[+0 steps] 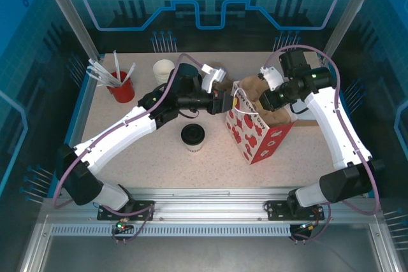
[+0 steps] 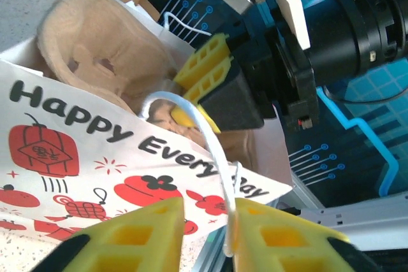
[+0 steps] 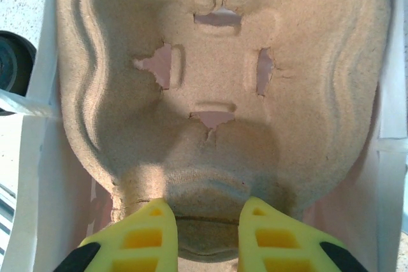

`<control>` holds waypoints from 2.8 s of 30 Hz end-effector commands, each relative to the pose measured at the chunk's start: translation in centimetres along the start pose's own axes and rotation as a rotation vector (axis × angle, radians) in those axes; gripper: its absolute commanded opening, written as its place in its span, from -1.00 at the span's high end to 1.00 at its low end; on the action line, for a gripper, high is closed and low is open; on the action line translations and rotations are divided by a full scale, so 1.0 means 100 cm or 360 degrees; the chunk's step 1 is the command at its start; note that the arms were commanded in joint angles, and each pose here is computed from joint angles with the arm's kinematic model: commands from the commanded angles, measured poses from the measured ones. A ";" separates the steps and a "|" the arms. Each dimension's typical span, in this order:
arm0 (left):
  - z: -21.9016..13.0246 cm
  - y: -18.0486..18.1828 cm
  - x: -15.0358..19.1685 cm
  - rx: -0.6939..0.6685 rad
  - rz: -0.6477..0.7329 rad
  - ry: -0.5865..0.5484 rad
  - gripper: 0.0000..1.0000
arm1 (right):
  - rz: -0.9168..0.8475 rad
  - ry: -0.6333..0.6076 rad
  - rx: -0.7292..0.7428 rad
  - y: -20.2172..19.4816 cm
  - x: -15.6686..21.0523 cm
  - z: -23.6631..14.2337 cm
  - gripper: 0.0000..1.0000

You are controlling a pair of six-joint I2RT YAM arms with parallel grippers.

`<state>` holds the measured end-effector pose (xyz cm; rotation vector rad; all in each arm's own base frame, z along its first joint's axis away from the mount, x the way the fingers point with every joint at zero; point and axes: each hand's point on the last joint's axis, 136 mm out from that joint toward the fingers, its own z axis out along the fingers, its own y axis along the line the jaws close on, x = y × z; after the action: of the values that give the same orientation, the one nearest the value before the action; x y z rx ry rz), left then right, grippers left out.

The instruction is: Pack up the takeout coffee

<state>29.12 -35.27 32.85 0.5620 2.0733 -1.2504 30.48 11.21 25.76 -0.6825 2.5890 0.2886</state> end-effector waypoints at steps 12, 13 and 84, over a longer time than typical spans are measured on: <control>-0.060 0.018 -0.041 -0.0187 0.0144 -0.0244 -0.35 | -0.0033 -0.0032 -0.0036 0.015 0.005 -0.005 0.77; -0.064 0.020 -0.045 -0.0190 0.0148 -0.0261 -0.40 | -0.0031 -0.0034 -0.0038 0.015 0.005 -0.005 0.77; 0.052 0.121 -0.036 -0.0259 0.0086 0.0348 0.72 | -0.0044 0.0034 -0.0022 0.021 0.025 -0.001 0.78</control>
<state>40.22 -35.06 27.35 0.7432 2.2696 -1.0461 28.57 11.96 25.27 -0.7243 2.5732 0.2948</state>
